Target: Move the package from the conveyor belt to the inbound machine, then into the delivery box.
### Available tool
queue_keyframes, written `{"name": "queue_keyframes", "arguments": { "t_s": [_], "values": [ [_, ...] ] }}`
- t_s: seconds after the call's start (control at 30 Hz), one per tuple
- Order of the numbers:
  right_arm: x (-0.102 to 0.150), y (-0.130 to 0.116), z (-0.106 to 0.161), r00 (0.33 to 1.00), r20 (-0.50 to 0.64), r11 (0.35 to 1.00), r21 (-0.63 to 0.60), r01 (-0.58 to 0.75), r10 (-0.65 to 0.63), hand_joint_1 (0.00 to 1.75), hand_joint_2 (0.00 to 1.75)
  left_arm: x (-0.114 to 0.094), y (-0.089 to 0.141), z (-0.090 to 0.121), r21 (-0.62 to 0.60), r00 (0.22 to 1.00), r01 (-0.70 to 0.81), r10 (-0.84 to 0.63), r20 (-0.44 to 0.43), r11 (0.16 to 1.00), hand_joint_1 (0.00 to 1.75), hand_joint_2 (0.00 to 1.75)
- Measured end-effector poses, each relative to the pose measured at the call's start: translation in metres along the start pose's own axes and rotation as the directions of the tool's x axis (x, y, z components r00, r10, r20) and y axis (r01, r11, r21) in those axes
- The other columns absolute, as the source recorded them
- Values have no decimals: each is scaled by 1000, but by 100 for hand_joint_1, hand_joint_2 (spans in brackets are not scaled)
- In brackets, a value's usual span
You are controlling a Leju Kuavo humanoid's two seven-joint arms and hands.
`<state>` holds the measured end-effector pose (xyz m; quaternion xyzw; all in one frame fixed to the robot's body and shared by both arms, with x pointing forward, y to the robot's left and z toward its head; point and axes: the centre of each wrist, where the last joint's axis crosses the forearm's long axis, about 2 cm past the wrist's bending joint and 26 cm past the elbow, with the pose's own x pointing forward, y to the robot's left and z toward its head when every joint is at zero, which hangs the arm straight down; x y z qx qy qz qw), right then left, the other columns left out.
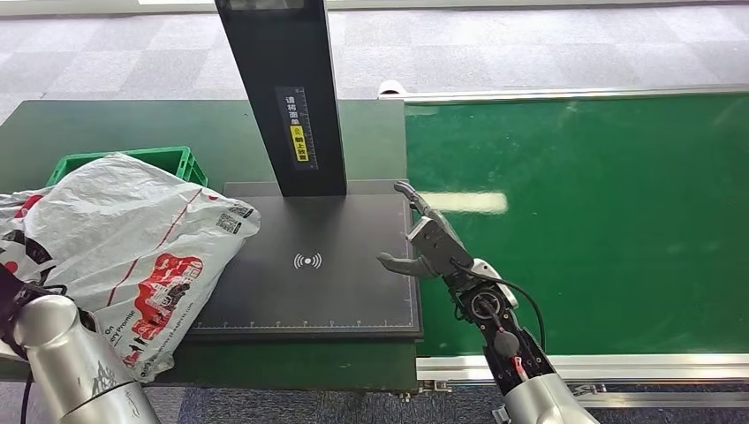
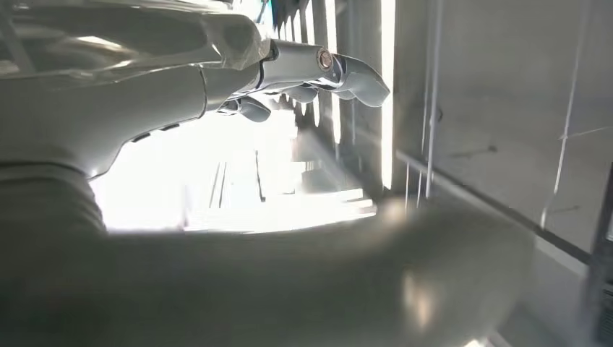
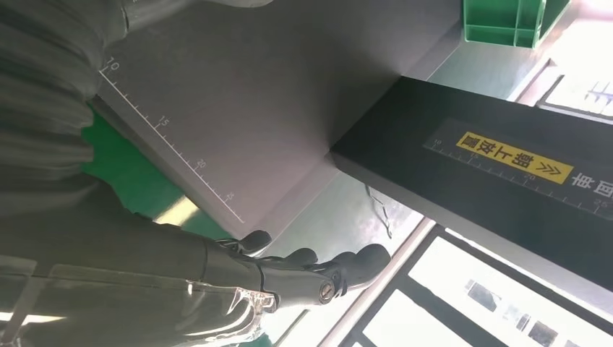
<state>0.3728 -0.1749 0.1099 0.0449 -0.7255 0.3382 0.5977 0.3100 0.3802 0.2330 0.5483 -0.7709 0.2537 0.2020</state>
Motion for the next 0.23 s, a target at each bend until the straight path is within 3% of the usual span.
{"name": "queue_keyframes", "arguments": {
  "t_s": [0.23],
  "values": [
    [0, -1, 1, 1000, 15, 1000, -11, 6, -5, 0, 175, 37, -15, 23, -52, 962, -269, 266, -52, 962, 0, 175]
  ]
}}
